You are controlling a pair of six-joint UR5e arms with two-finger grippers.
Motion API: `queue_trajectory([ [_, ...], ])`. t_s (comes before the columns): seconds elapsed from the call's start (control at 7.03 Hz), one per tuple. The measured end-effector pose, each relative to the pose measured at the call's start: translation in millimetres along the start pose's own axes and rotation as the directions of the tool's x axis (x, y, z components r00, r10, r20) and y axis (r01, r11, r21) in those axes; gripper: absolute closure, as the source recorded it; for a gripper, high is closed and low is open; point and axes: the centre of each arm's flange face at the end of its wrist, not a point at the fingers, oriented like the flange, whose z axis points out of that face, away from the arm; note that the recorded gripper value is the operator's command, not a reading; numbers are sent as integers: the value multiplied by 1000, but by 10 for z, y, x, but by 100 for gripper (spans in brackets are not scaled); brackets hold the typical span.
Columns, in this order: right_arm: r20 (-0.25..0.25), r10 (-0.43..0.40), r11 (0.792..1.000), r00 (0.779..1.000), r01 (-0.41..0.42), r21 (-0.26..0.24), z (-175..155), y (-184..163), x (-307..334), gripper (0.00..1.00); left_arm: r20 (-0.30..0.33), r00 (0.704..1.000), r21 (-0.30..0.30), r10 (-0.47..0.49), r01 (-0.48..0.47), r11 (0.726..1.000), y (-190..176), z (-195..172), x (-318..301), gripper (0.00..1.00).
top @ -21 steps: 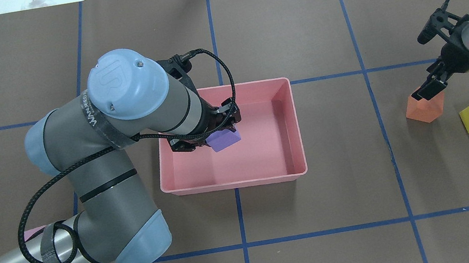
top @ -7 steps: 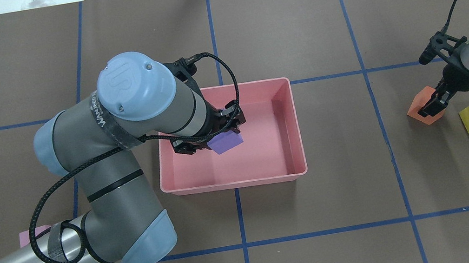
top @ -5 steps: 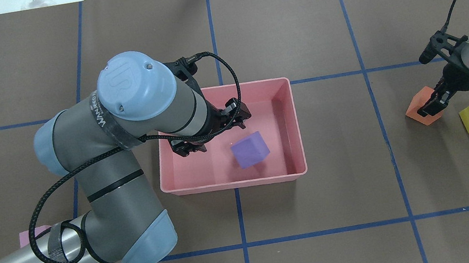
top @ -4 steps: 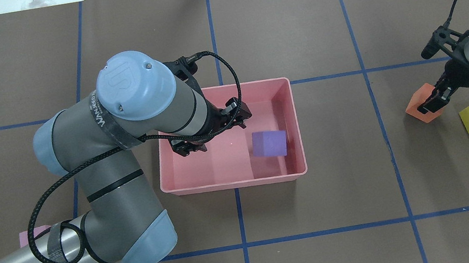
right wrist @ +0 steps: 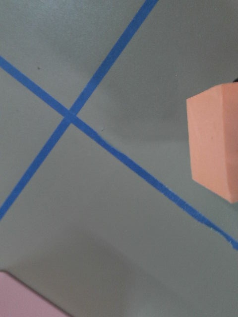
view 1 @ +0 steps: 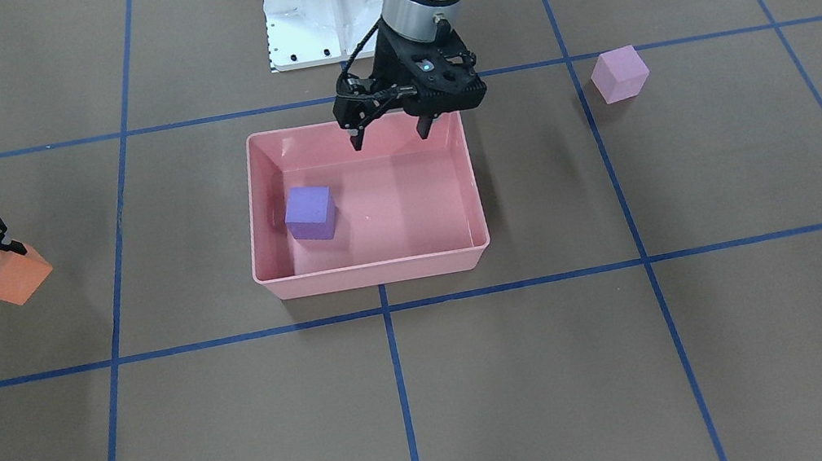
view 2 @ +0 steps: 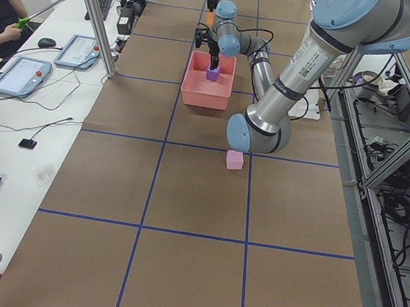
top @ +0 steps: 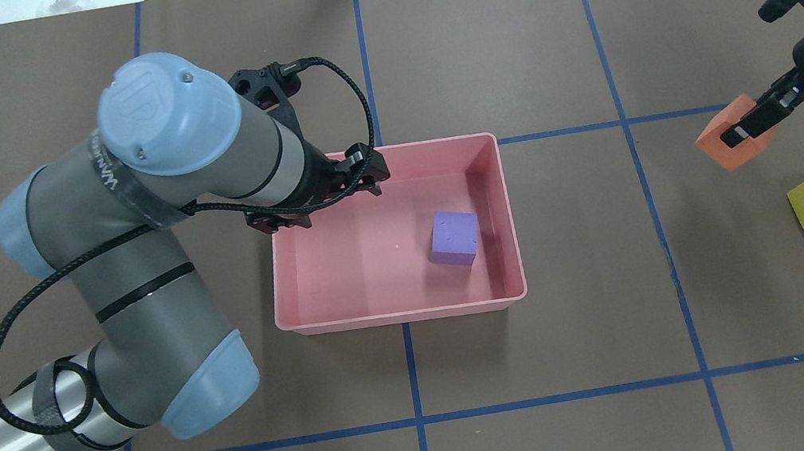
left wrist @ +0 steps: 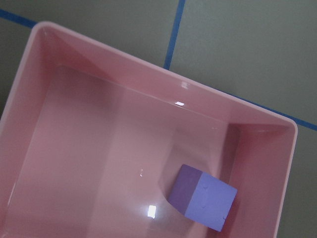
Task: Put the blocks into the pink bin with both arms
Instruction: 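Withdraw the left gripper toward the pink cube while the right lifts the orange cube, then lower the orange cube into the bin with the right gripper and release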
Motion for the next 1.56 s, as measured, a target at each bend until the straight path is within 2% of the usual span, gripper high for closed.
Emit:
queue_trajectory([
  [0.14,22,88,996,996,-88,28,-133,-161,-232,100,33,997,3,73,-74,997,-93,-3,-346,0],
  [0.28,49,187,981,981,-189,49,-228,-339,-528,100,62,989,-13,131,-130,991,-174,-16,-697,0],
  [0.57,107,337,937,936,-344,57,-200,-788,-1276,100,112,976,-51,189,-184,982,-325,-164,-1442,0],
  [0.71,122,368,924,922,-377,66,-83,-999,-1702,100,149,967,-66,207,-199,978,-327,-270,-1853,0],
  [1.0,133,381,913,915,-395,98,278,-1177,-2488,100,210,955,-86,207,-193,977,-174,-459,-2487,0],
  [1.14,122,395,908,910,-408,101,481,-1233,-2834,100,231,953,-91,196,-180,980,-87,-532,-2690,0],
  [1.28,87,414,902,906,-421,95,682,-1306,-3184,100,249,951,-91,182,-164,982,-11,-593,-2849,0],
  [1.56,11,424,901,906,-423,98,1032,-1356,-3721,100,286,951,-50,118,-108,993,64,-656,-3038,0],
])
